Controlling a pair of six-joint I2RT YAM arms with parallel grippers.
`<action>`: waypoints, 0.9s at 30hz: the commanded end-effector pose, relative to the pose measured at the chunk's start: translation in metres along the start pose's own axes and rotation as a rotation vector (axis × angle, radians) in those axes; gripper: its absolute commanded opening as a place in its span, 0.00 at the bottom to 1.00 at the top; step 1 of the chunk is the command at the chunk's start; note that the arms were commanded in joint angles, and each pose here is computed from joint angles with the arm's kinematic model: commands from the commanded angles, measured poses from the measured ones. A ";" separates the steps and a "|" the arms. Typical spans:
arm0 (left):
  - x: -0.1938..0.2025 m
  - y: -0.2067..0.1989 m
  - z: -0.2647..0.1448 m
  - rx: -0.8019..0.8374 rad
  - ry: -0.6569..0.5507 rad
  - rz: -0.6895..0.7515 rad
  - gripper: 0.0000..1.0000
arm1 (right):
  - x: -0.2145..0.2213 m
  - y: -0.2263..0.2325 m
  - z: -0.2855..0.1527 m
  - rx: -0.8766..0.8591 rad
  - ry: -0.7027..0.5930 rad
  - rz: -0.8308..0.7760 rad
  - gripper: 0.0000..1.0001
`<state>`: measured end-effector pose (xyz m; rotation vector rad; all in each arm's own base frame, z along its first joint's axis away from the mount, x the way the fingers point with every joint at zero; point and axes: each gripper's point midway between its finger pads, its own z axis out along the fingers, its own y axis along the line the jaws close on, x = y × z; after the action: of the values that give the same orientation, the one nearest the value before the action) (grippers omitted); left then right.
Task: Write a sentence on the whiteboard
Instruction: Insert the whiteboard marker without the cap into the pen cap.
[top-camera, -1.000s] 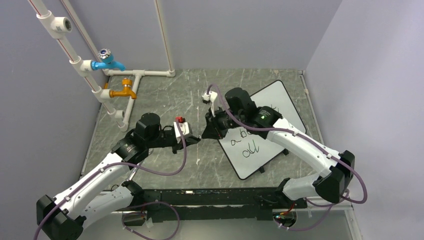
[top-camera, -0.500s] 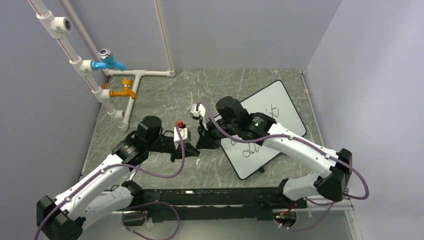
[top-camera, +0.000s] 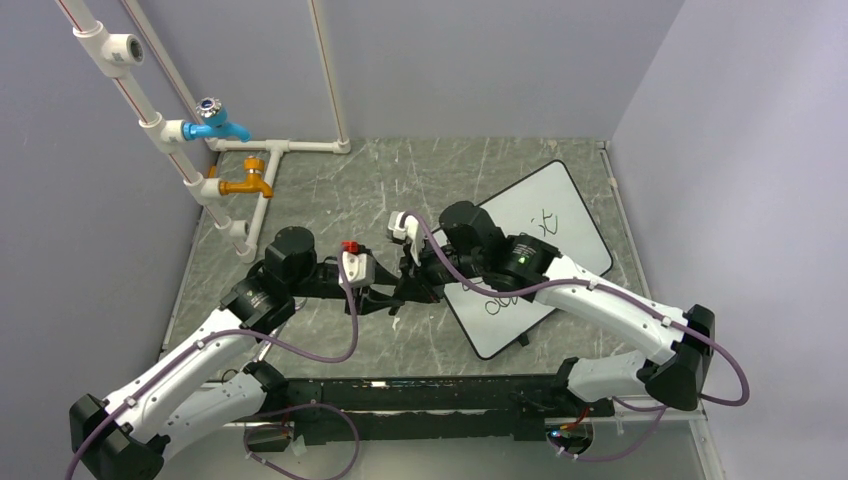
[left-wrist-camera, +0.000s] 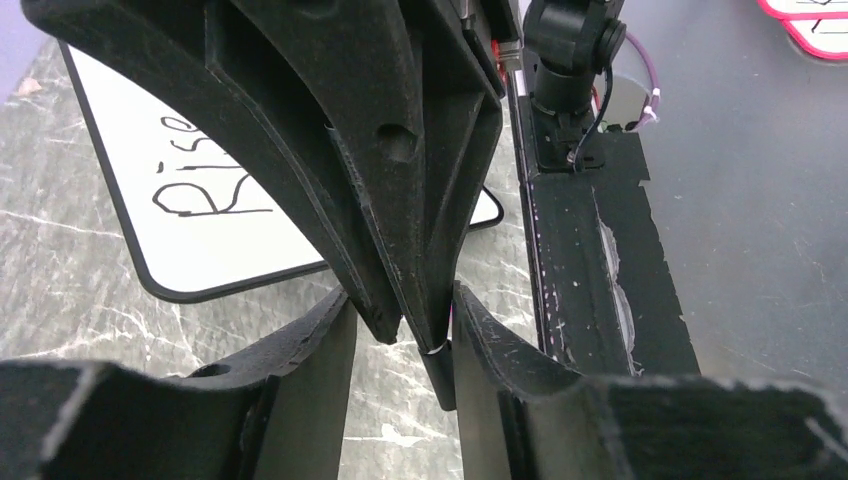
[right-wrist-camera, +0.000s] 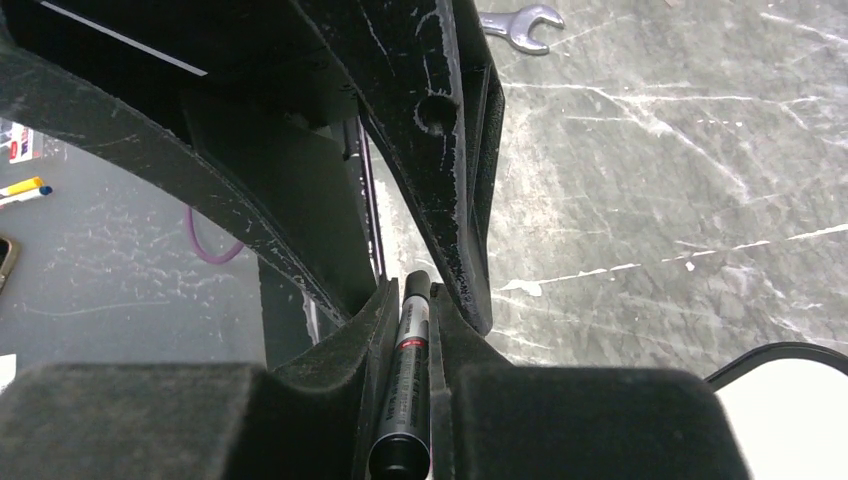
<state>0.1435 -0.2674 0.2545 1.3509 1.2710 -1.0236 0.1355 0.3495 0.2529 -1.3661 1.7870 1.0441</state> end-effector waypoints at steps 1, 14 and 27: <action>-0.042 0.006 0.000 0.004 -0.106 0.128 0.41 | -0.019 0.012 -0.008 -0.023 -0.079 -0.016 0.00; -0.038 0.022 -0.001 -0.077 -0.081 0.080 0.47 | -0.043 0.004 -0.039 0.091 -0.196 -0.045 0.00; -0.047 0.021 0.001 -0.051 -0.128 0.049 0.27 | -0.058 0.013 -0.035 0.034 -0.235 -0.018 0.00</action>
<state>0.1529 -0.2725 0.2741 1.2890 1.2477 -1.0332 0.1434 0.3325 0.2955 -1.1975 1.6983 1.0138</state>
